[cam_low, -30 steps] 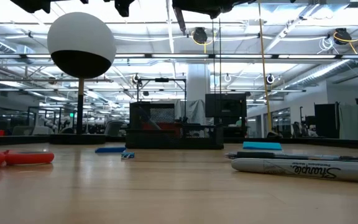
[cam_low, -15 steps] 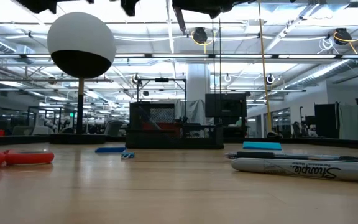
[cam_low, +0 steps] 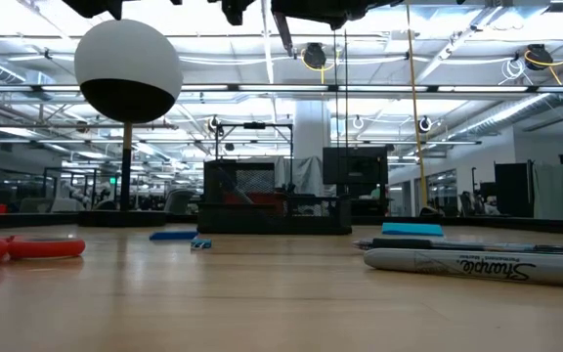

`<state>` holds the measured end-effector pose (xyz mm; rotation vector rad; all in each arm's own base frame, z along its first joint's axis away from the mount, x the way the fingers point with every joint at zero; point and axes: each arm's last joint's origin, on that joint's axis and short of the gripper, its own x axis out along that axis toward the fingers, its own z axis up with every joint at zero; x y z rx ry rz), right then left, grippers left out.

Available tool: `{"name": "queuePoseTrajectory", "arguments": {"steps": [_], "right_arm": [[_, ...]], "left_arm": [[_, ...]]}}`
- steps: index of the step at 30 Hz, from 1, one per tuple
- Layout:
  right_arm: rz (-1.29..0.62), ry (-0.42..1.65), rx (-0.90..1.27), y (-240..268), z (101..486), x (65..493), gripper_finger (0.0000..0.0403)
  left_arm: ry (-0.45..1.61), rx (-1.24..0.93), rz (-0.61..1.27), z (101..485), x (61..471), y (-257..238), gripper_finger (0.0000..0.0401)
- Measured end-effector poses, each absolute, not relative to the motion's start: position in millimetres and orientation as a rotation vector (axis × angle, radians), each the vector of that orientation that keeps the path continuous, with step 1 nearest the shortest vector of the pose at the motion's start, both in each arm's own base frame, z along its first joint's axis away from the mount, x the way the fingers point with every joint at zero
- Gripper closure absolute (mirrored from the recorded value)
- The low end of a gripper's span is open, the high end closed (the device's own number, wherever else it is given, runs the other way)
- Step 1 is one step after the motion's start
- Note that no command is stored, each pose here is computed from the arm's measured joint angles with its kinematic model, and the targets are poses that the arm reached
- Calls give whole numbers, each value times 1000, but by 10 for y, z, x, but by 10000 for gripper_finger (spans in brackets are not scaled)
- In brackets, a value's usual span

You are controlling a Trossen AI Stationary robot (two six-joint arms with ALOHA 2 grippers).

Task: Pick and place office supplies into organizer
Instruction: Put the purple pen into the black desk organizer

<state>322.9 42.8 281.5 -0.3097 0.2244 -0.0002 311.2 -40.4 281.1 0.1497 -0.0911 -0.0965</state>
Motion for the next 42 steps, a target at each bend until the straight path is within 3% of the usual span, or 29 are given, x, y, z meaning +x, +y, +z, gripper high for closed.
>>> {"name": "queuePoseTrajectory", "arguments": {"steps": [20,23,29,35,42], "right_arm": [[-2,226,-310,427,2814,3229,381],[-3,227,-310,427,2812,3229,381],[-7,231,-297,426,2809,3228,381],[-5,231,-301,426,2808,3228,377],[1,258,-323,426,2789,3221,316]], "left_arm": [[-35,185,15,2776,3113,-370,255],[-36,187,13,2776,3112,-378,277],[-36,247,10,2775,3109,-401,369],[-40,253,6,2779,3106,-421,366],[-56,197,-6,2825,3115,-442,367]]}}
